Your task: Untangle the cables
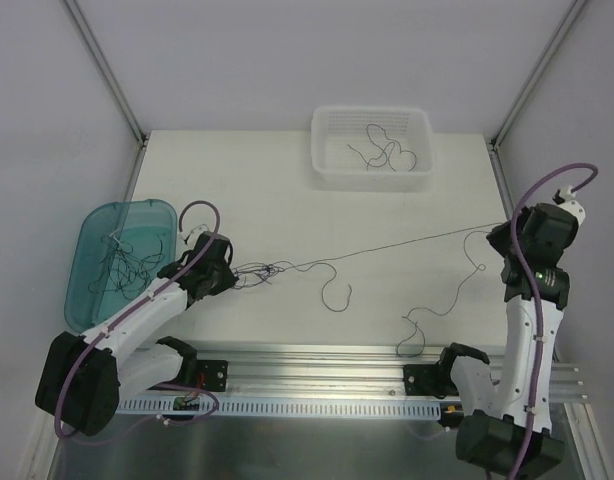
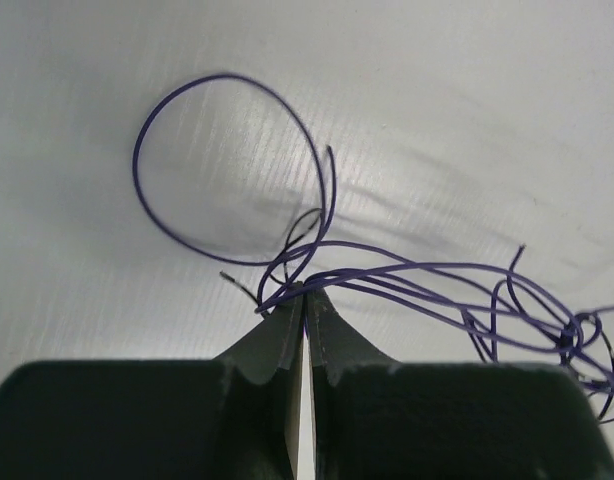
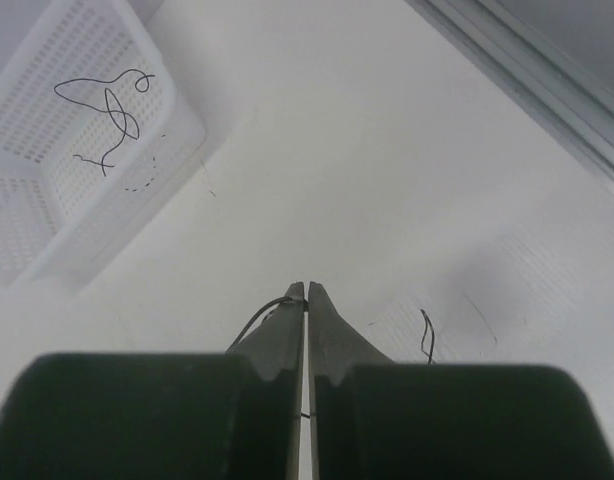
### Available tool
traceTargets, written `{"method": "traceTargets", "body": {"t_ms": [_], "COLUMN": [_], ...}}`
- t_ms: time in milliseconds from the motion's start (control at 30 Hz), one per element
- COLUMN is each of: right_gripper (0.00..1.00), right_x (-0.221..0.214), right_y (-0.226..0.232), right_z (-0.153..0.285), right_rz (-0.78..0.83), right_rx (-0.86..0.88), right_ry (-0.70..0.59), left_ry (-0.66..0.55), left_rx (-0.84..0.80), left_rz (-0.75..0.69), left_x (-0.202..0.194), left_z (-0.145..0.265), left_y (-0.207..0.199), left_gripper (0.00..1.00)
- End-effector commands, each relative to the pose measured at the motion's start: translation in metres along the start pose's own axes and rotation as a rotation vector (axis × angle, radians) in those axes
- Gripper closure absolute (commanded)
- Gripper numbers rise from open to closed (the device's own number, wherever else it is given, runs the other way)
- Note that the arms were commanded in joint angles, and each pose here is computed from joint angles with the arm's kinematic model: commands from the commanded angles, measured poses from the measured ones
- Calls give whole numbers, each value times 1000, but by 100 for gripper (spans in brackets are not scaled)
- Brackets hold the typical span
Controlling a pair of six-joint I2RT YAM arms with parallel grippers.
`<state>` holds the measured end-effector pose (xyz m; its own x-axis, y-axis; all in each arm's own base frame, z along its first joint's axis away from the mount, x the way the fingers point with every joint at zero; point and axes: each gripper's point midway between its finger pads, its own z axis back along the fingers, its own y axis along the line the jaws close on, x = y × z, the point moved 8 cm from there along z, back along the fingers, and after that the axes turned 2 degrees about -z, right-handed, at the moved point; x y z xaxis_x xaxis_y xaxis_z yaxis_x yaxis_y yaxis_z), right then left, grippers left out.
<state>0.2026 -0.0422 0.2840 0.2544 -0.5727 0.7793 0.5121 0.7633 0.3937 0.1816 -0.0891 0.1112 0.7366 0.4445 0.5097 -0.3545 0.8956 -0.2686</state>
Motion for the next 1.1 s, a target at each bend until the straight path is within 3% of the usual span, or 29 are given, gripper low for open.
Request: {"method": "traceTargets", "body": {"t_ms": [0, 167, 333, 400, 433, 467, 567, 800, 1067], "right_gripper": [99, 99, 99, 86, 76, 58, 43, 41, 47], "right_x": [3, 0, -52, -82, -93, -101, -122, -150, -205], "right_y": [-1, 3, 28, 35, 35, 36, 54, 113, 167], "right_z": [-2, -6, -17, -18, -22, -21, -5, 66, 82], "right_rz": [-224, -161, 116, 202, 242, 275, 409, 535, 564], "right_rx": [47, 95, 147, 184, 185, 187, 316, 825, 930], "right_ry": [75, 136, 376, 475, 522, 544, 559, 525, 683], "left_ry": [-18, -23, 16, 29, 36, 40, 63, 82, 81], "left_rx": [73, 59, -84, -142, -164, -175, -201, -225, -239], "left_rz": [27, 17, -73, -114, -131, -140, -161, -178, -227], "left_x": [-1, 1, 9, 9, 7, 5, -6, -20, -27], "left_z": [0, 3, 15, 21, 24, 26, 29, 34, 39], "left_y": [15, 14, -7, -20, -24, -27, -37, -48, -63], "left_gripper": [100, 100, 100, 100, 100, 100, 100, 100, 100]}}
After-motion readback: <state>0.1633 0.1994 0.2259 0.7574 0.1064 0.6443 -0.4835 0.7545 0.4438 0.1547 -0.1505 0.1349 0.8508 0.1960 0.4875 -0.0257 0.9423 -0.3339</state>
